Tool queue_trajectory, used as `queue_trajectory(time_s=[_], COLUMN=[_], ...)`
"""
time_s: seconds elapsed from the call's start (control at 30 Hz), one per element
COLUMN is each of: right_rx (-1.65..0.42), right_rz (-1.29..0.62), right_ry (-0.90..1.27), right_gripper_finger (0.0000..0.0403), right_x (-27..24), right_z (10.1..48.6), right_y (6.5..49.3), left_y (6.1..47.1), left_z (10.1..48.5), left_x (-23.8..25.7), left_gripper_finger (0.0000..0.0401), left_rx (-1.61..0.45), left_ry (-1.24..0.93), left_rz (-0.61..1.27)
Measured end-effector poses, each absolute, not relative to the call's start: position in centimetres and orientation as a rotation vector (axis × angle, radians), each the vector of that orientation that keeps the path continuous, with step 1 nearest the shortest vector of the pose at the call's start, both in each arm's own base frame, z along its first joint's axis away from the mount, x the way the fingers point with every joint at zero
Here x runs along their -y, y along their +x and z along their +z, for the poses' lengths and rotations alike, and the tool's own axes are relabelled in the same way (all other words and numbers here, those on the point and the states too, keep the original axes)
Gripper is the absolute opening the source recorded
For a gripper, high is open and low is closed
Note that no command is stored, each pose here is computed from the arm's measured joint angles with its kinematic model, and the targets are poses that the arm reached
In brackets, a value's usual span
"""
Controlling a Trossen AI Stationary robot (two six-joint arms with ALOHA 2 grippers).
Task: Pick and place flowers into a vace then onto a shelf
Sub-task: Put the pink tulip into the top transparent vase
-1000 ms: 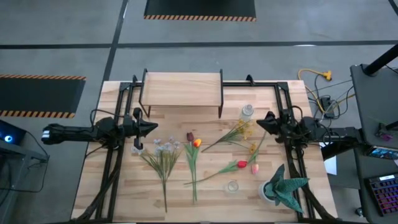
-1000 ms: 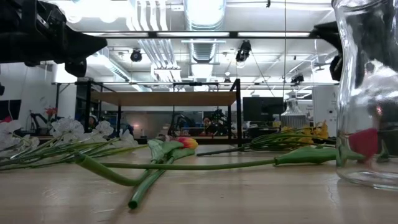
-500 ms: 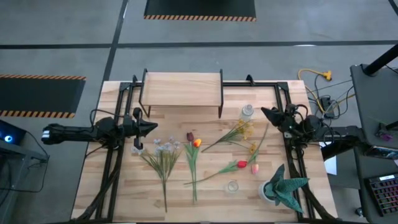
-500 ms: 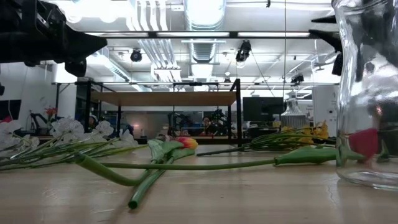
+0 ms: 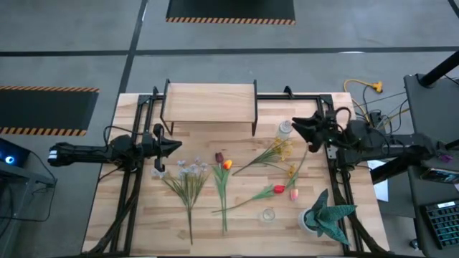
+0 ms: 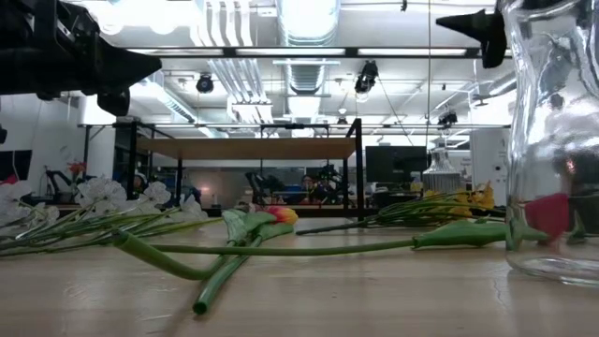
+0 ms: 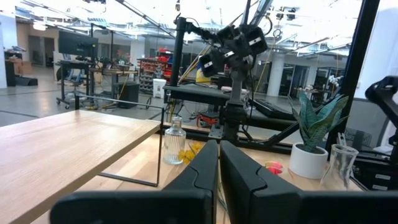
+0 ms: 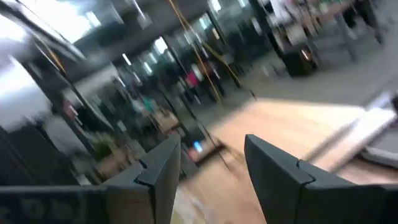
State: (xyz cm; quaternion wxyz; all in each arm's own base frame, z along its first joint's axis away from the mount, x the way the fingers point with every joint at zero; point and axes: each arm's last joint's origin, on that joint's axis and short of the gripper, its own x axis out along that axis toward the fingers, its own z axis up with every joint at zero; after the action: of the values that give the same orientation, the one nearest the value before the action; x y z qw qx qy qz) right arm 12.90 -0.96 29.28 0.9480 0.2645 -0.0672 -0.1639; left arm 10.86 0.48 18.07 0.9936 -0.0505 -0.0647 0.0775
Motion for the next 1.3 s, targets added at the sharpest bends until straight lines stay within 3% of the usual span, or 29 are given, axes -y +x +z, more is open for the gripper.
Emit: queue_trajectory(time_s=[0.17, 0.37, 1.07, 1.3], right_rx=[-0.186, -0.482, -1.221, -1.305], right_rz=[-0.356, -0.246, 0.270, 0.383], right_ry=[0.532, 0.543, 0.420, 0.223], right_gripper_finger=[0.0160, 0.0147, 0.0138, 0.0130], right_x=[0.8, 0.2, -1.5, -2.4], right_z=[30.1, 30.2, 23.9, 22.2], right_y=[13.8, 15.0, 18.3, 19.3], left_y=[10.9, 10.9, 10.9, 10.9], left_z=[18.1, 18.1, 18.1, 18.1], left_x=[-0.5, -0.5, -0.5, -0.5], left_gripper_finger=[0.0000, 0.0000, 0.0000, 0.0000], left_rx=[0.130, 0.130, 0.130, 0.130], left_ry=[-0.101, -0.101, -0.101, -0.101], left_rz=[0.155, 0.155, 0.156, 0.161])
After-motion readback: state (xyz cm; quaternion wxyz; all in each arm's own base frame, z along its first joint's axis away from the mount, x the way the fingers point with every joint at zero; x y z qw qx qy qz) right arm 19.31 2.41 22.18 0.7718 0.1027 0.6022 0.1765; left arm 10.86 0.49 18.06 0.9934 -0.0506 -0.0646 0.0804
